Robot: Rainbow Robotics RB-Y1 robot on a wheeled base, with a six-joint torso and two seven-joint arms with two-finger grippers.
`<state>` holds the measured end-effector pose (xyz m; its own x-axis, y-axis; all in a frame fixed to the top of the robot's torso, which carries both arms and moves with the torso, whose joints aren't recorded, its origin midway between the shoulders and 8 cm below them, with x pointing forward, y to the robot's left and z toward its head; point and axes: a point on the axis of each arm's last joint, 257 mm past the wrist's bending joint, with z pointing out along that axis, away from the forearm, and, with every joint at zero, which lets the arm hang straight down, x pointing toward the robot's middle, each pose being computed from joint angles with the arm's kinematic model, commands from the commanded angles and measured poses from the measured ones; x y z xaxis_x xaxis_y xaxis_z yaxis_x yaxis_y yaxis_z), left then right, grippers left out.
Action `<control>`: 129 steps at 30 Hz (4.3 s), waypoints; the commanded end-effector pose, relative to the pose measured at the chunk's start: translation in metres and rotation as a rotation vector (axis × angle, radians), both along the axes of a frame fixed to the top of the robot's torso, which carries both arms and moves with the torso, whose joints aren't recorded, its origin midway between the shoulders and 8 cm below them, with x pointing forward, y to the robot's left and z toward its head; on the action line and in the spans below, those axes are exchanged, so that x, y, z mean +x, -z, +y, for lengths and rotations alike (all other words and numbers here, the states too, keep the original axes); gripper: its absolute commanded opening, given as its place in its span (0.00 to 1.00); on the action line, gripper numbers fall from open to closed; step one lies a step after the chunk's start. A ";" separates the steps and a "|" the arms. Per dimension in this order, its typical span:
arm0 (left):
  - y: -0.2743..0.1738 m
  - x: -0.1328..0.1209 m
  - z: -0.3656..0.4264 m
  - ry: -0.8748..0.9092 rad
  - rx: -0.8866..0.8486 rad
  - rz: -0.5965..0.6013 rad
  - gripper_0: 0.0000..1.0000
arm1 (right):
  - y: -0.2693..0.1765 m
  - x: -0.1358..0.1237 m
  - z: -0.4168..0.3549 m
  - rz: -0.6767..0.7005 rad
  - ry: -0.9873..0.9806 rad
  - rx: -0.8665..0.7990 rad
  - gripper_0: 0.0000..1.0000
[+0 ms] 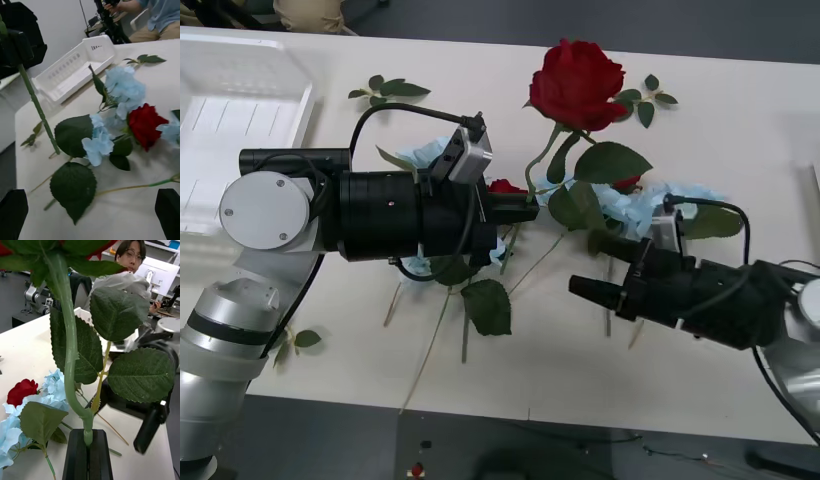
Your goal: Put the red flowers into the right box and the blue flowers into the left box
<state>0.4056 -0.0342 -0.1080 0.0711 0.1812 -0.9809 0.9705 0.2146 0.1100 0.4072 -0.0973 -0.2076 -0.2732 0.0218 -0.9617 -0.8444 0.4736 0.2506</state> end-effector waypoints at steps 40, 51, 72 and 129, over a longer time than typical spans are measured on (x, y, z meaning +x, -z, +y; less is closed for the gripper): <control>-0.019 -0.008 -0.006 0.028 -0.012 -0.090 0.00 | -0.032 0.001 0.142 0.100 -0.190 0.224 0.69; -0.019 -0.008 -0.006 0.028 -0.012 -0.090 0.00 | -0.034 0.005 0.145 0.095 -0.182 0.224 0.00; -0.019 -0.008 -0.006 0.028 -0.012 -0.090 1.00 | -0.032 0.007 0.144 0.094 -0.170 0.218 0.00; 0.165 0.154 0.169 -0.428 0.448 0.314 0.69 | -0.027 0.026 -0.512 0.770 1.211 -0.555 0.00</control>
